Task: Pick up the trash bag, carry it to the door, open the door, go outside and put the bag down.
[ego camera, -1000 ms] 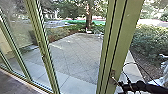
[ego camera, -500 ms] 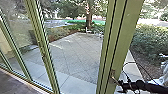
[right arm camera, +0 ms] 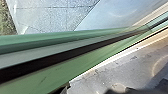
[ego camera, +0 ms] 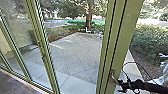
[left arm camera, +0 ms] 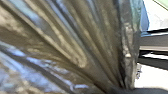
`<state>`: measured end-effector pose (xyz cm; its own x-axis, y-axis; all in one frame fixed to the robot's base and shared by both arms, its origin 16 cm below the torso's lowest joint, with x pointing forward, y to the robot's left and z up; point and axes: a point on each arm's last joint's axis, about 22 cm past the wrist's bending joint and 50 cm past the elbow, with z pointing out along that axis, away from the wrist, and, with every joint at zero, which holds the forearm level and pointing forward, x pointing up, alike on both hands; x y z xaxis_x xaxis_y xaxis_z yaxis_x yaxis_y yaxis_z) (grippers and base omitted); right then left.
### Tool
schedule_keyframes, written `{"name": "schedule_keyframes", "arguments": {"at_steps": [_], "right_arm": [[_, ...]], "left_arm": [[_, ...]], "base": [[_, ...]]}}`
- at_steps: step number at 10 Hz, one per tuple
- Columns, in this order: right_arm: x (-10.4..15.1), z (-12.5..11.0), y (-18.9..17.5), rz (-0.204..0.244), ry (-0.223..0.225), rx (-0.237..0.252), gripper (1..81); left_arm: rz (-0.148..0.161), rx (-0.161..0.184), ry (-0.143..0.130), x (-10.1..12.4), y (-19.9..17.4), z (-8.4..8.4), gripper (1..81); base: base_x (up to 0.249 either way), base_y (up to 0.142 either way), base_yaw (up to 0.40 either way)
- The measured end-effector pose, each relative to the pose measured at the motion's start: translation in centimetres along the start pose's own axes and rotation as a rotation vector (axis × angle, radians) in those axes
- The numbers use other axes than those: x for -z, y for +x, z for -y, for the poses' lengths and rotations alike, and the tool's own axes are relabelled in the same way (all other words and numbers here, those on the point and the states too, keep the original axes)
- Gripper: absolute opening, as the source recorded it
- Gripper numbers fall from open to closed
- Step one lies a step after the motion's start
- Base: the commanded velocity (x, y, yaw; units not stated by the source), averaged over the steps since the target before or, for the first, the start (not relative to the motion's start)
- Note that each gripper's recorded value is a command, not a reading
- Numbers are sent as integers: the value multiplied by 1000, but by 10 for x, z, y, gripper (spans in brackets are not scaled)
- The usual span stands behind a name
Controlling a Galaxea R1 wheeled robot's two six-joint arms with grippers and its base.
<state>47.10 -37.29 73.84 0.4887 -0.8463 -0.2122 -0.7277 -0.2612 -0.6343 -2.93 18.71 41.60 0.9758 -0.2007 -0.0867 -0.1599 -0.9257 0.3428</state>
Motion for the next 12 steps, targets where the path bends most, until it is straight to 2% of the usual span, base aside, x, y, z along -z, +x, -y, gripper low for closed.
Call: {"name": "schedule_keyframes", "arguments": {"at_steps": [7,10,12], "right_arm": [[1,14,9,-18,5,2,811],[2,-6,2,4,-23,-4,811],[7,-11,3,-3,-19,-14,811]], "left_arm": [[-2,-1,1,0,1,0,10],[15,1,-3,0,-14,-1,10],[4,-3,-1,0,-8,-1,10]], "base": [[21,0,0],[115,0,0],[121,0,0]]}}
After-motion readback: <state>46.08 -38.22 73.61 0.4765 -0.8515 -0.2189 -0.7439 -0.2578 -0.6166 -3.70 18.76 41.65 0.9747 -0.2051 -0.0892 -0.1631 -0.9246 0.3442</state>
